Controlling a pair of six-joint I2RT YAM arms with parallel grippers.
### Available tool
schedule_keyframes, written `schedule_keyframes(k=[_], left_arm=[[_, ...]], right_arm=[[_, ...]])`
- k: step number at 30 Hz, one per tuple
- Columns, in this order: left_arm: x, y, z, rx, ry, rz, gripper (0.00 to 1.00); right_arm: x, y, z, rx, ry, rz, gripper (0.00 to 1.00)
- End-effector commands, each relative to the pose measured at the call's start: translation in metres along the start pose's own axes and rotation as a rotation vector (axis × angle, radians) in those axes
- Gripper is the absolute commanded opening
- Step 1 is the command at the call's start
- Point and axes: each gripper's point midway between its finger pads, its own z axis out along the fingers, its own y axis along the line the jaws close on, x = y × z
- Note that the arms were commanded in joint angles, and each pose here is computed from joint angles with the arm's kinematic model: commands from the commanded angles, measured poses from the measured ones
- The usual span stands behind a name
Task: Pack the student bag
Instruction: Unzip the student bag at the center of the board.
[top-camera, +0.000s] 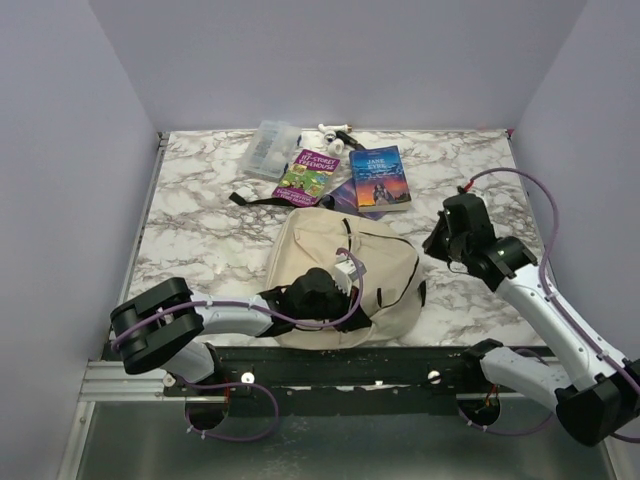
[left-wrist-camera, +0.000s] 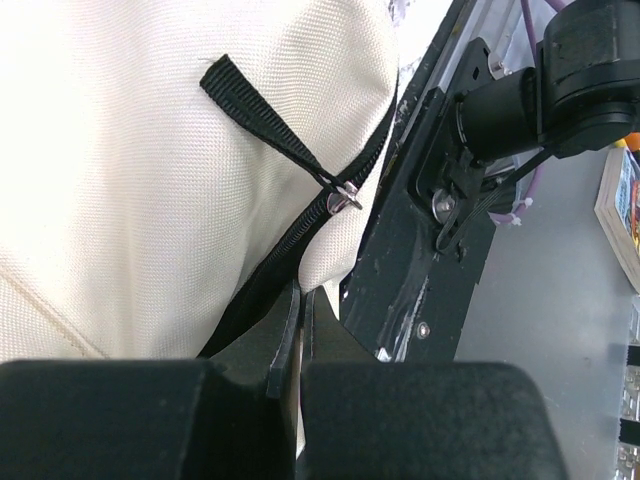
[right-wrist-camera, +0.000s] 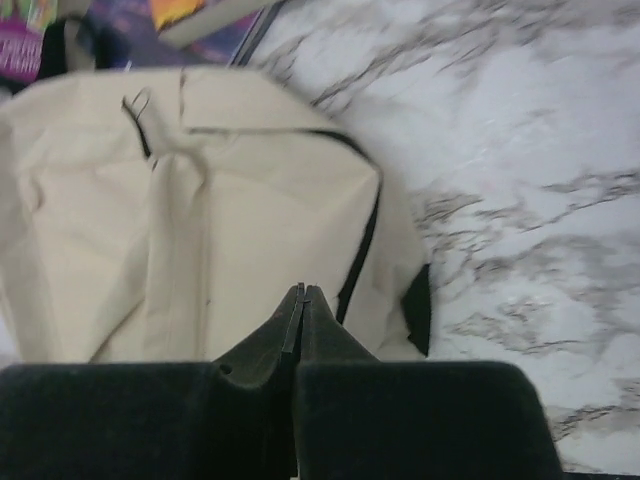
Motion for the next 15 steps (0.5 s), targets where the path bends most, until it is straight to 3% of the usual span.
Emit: schedule_keyframes(k=[1, 5, 8, 15], left_arm=[[-0.017, -0.009, 0.001, 0.011, -0.039, 0.036, 0.00], [-0.017, -0.014, 0.008, 0.036, -0.017, 0.031, 0.00], [-0.018, -0.016, 0.011, 0.044, -0.010, 0.030, 0.00], [-0.024, -0.022, 0.009, 0.063, -0.024, 0.044, 0.00]], right_arm=[[0.058, 0.047, -0.020, -0.316, 0.318, -0.077, 0.04], [0.095, 0.062, -0.045, -0.445, 0.399, -0.087, 0.19], [0.119, 0.063, -0.051, -0.395, 0.414, -0.169, 0.32], [0.133, 0.064, -0.034, -0.223, 0.333, -0.311, 0.42]])
